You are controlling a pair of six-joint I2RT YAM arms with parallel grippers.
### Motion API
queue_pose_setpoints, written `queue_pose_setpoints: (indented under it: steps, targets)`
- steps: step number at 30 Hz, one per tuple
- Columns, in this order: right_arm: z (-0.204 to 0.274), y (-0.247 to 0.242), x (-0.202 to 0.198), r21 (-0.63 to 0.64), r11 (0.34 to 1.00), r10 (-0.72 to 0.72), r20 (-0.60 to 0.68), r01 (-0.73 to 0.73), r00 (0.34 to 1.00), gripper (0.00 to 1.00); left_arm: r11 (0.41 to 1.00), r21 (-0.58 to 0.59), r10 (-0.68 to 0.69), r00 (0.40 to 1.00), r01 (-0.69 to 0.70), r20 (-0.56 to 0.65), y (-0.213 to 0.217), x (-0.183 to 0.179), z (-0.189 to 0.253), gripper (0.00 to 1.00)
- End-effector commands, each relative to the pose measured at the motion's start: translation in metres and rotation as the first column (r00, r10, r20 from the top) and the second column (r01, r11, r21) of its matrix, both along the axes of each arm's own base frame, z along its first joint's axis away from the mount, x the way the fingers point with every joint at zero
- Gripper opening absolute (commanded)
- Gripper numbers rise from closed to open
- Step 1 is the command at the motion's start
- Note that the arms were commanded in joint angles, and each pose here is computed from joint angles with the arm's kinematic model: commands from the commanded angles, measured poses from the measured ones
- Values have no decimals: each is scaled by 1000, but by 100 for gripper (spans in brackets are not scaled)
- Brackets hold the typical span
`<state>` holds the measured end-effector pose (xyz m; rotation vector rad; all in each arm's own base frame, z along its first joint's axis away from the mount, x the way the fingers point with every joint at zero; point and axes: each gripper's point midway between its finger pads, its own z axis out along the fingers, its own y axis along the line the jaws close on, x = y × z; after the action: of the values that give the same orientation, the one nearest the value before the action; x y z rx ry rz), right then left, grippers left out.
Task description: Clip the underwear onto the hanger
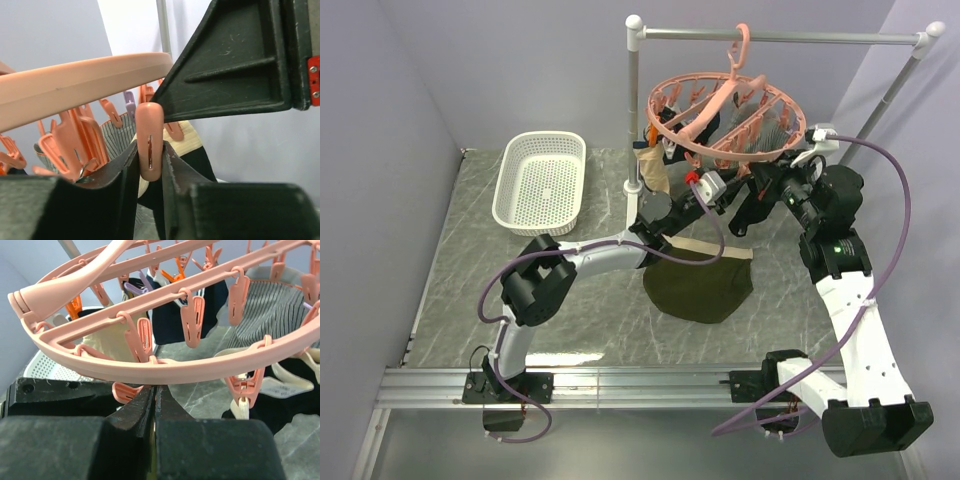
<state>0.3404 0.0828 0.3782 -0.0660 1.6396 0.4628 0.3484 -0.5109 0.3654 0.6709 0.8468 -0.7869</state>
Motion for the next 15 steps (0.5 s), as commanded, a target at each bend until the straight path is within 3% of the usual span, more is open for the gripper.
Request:
queue_pose_setpoints:
  steps: [1, 5, 10, 15]
  targets:
    - [15, 13, -15, 7, 997, 79, 67, -79, 995, 0, 999, -48, -10, 1000, 10, -7, 4, 3, 18, 26]
    - [13, 12, -19, -7, 997, 77, 87, -76, 993, 35, 998, -62, -30, 999, 28, -34, 5, 4, 20, 17]
    - [8, 2, -22, -78, 996, 51, 91, -44, 995, 42, 997, -74, -36, 999, 34, -29, 9, 3, 25, 15]
    - [11, 13, -32, -86, 987, 148, 129, -137, 981, 49, 994, -79, -71, 997, 69, -18, 9, -5, 26, 14]
